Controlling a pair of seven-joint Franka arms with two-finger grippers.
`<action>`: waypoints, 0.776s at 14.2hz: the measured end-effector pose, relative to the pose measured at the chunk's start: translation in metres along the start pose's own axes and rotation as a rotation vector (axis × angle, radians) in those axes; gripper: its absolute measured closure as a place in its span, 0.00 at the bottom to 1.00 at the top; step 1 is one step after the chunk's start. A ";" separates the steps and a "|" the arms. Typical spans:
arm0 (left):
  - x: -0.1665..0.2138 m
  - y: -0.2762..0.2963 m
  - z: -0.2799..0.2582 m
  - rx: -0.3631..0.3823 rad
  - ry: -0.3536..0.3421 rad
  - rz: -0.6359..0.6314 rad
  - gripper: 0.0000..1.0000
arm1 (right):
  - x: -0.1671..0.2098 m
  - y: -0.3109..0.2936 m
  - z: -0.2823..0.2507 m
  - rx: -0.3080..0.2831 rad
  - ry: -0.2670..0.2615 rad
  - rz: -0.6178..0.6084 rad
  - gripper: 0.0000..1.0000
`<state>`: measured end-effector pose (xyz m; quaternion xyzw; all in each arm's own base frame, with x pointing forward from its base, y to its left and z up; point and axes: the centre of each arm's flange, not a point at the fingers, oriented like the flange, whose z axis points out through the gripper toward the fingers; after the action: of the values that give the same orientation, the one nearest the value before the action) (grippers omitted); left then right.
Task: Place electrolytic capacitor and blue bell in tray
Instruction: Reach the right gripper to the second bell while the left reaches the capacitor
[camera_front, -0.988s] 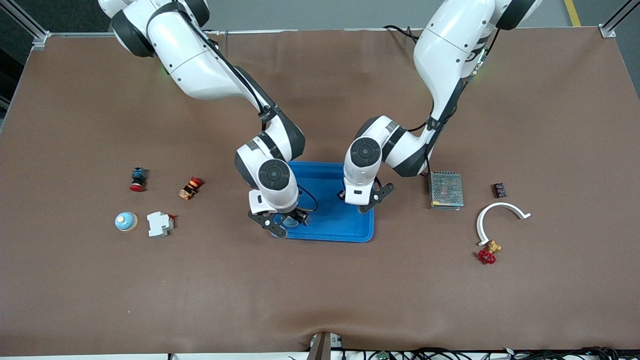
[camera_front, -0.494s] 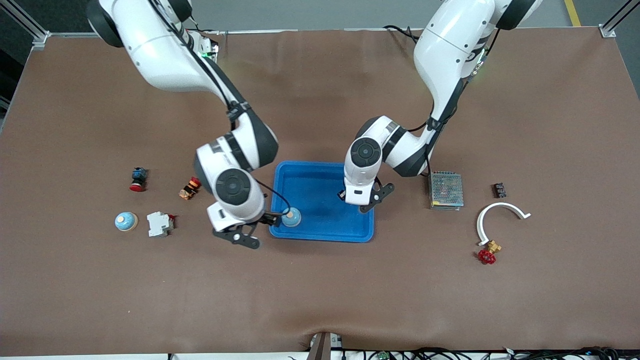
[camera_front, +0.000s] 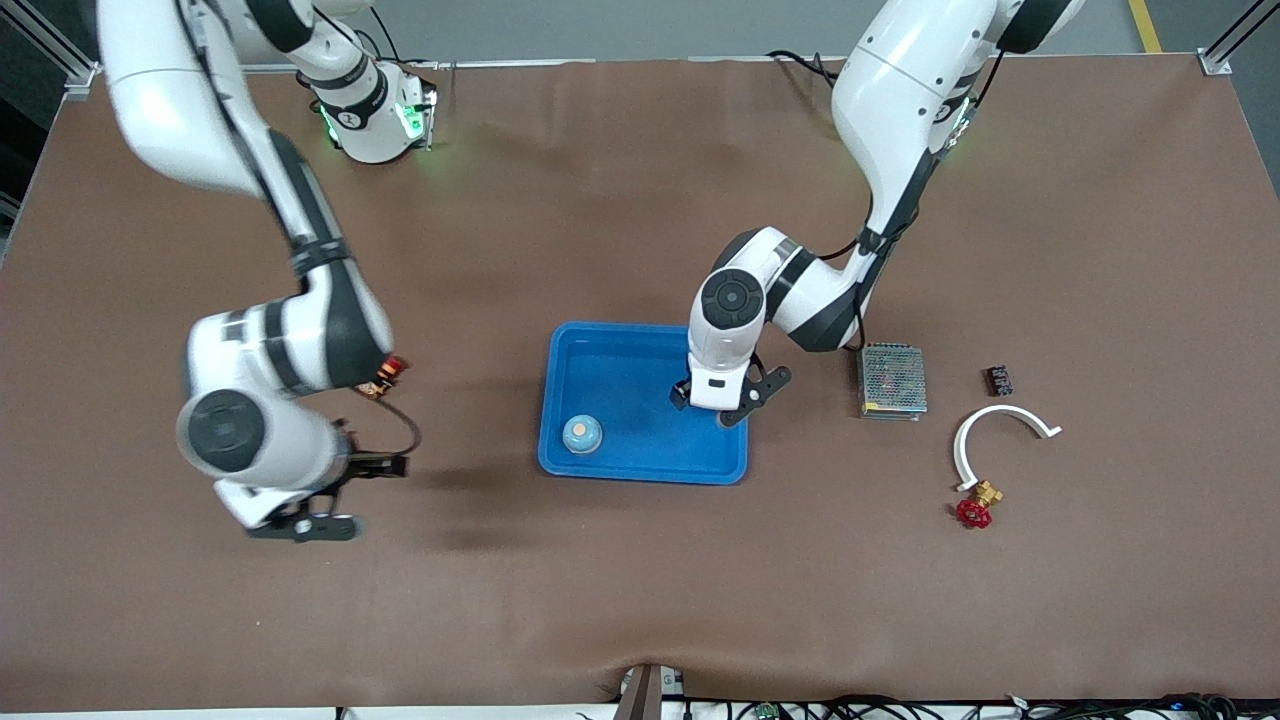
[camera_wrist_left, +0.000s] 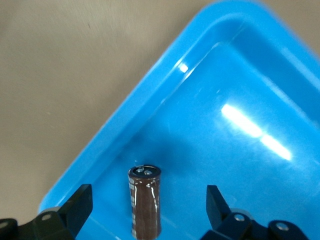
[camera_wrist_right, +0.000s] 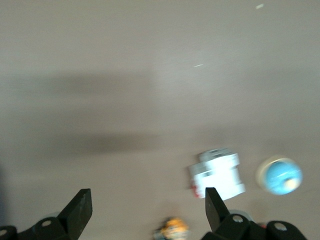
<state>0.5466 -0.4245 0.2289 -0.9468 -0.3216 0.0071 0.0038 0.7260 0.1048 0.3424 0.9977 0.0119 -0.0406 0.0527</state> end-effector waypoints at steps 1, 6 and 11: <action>0.008 0.001 -0.021 0.003 0.006 0.004 0.00 | 0.002 0.025 0.001 0.004 -0.001 -0.020 0.00; 0.076 -0.026 -0.121 0.017 0.021 0.088 0.00 | -0.001 0.087 0.012 0.013 0.012 -0.072 0.00; 0.134 -0.076 -0.176 0.072 -0.004 0.246 0.00 | -0.028 0.130 0.064 0.022 0.105 -0.090 0.00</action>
<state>0.6090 -0.2830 0.4042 -0.9784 -0.2026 0.0207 0.0362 0.6968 -0.0320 0.2944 0.9975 0.0588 0.0095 0.0391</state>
